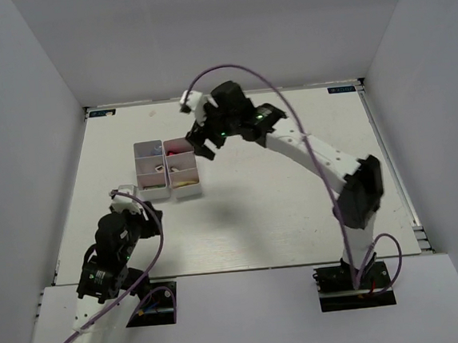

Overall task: Sort the stationery into containers
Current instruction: Place the stationery into the container

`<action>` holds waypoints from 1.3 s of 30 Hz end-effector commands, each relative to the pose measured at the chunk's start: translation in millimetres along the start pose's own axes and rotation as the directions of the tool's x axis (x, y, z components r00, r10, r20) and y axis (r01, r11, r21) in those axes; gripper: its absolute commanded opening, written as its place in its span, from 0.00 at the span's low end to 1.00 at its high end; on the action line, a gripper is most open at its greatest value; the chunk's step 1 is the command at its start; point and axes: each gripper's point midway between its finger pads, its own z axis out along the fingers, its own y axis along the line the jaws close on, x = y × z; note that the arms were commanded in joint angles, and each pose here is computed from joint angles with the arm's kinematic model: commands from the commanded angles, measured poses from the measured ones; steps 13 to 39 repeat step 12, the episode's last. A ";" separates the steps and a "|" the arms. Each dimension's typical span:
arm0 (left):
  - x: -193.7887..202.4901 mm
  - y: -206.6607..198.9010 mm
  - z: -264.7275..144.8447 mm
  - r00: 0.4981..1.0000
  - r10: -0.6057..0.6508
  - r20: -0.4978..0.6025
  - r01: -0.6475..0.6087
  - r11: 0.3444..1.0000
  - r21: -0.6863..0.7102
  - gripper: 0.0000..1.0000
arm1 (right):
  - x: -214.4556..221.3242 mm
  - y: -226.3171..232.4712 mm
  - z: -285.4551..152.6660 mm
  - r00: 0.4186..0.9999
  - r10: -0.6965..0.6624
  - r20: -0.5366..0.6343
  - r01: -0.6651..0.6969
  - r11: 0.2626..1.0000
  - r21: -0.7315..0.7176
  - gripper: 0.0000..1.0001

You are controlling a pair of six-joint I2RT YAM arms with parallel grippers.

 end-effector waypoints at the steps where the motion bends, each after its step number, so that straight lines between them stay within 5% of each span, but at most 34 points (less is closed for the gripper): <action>1: 5.8 14.7 3.0 0.999 -0.038 -0.027 0.035 0.995 -0.096 0.88 | 53.6 -51.7 -91.0 0.966 0.189 -0.179 -0.109 0.919 0.380 0.91; 2: 6.9 16.4 4.2 0.998 -0.045 -0.042 0.040 0.993 -0.111 1.00 | 83.1 -49.0 -95.9 0.942 0.223 -0.249 -0.110 0.911 0.398 0.91; 3: 9.5 22.3 3.7 0.997 -0.045 -0.055 0.037 0.989 -0.145 1.00 | 90.2 -69.0 -136.3 0.931 0.268 -0.249 -0.089 0.826 0.556 0.91; 6: 10.5 23.6 4.5 0.996 -0.050 -0.070 0.038 0.987 -0.157 1.00 | 158.4 -59.9 -177.0 0.865 0.339 -0.369 -0.001 0.738 0.675 0.91; 11: 14.2 18.9 6.9 0.995 -0.045 -0.091 0.033 0.991 -0.131 1.00 | 185.0 -43.5 -223.6 0.947 0.218 -0.235 0.031 0.666 0.745 0.91; 12: 15.0 18.1 7.4 0.995 -0.043 -0.095 0.031 0.992 -0.125 1.00 | 212.8 -31.3 -219.7 0.927 0.273 -0.256 0.006 0.672 0.740 0.91; 39: 15.0 18.1 7.4 0.995 -0.043 -0.095 0.031 0.992 -0.125 1.00 | 212.8 -31.3 -219.7 0.927 0.273 -0.256 0.006 0.672 0.740 0.91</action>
